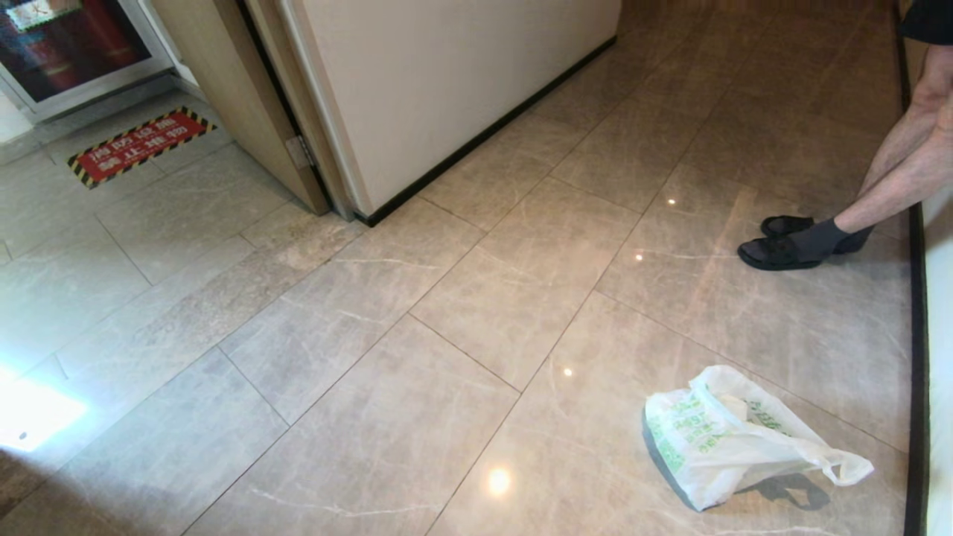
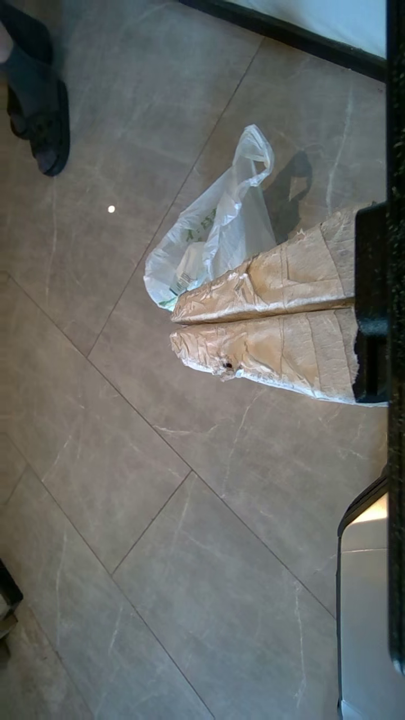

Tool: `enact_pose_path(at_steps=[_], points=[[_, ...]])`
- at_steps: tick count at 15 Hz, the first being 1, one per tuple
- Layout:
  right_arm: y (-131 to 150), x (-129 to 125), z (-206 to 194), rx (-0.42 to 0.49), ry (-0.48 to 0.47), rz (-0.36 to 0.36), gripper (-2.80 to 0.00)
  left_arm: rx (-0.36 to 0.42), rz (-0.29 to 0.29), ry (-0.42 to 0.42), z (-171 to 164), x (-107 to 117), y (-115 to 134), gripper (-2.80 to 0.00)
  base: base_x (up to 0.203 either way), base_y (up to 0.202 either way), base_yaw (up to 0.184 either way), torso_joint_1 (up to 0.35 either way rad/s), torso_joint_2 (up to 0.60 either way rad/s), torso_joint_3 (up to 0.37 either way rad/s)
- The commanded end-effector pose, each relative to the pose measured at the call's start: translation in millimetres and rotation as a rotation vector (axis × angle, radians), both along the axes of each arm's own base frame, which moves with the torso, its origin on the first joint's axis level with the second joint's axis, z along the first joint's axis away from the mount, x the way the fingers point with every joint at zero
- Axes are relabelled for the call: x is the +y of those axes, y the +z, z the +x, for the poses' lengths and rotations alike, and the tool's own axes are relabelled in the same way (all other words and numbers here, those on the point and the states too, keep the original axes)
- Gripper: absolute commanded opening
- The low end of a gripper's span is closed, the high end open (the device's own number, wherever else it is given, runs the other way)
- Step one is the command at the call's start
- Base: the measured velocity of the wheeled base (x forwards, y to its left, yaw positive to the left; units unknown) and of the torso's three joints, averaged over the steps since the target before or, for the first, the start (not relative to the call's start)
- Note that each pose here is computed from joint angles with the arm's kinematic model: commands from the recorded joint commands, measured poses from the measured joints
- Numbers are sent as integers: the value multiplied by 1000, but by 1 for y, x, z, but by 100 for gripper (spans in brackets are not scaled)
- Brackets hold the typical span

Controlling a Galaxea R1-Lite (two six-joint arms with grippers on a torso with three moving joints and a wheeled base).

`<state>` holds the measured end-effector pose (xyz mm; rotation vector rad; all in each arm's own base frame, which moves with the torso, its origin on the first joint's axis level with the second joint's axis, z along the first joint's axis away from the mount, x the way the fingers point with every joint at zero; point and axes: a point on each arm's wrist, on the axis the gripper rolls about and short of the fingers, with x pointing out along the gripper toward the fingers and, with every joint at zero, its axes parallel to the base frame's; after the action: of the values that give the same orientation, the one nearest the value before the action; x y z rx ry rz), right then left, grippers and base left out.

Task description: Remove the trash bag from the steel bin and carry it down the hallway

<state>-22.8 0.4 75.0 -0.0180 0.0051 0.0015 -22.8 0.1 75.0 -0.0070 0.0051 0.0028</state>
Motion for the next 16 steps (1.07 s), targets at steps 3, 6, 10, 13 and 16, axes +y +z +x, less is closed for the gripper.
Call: enact_pose_path(at_steps=[3, 6, 10, 13, 16], points=[[0, 0, 0, -1, 2, -2, -280, 1, -1, 0, 0, 0, 0, -280, 0, 0, 0, 5, 2, 208], [0, 0, 0, -1, 0, 0, -280, 1, -1, 0, 0, 0, 0, -280, 0, 0, 0, 3, 0, 205], [0, 0, 0, -1, 1, 0, -280, -1, -2, 0, 0, 0, 0, -280, 0, 0, 0, 3, -2, 202], [0, 0, 0, -1, 2, -2, -280, 1, -2, 0, 0, 0, 0, -280, 0, 0, 0, 4, 1, 205], [0, 0, 0, -1, 2, -3, -280, -1, -3, 0, 0, 0, 0, -280, 0, 0, 0, 4, 5, 202]])
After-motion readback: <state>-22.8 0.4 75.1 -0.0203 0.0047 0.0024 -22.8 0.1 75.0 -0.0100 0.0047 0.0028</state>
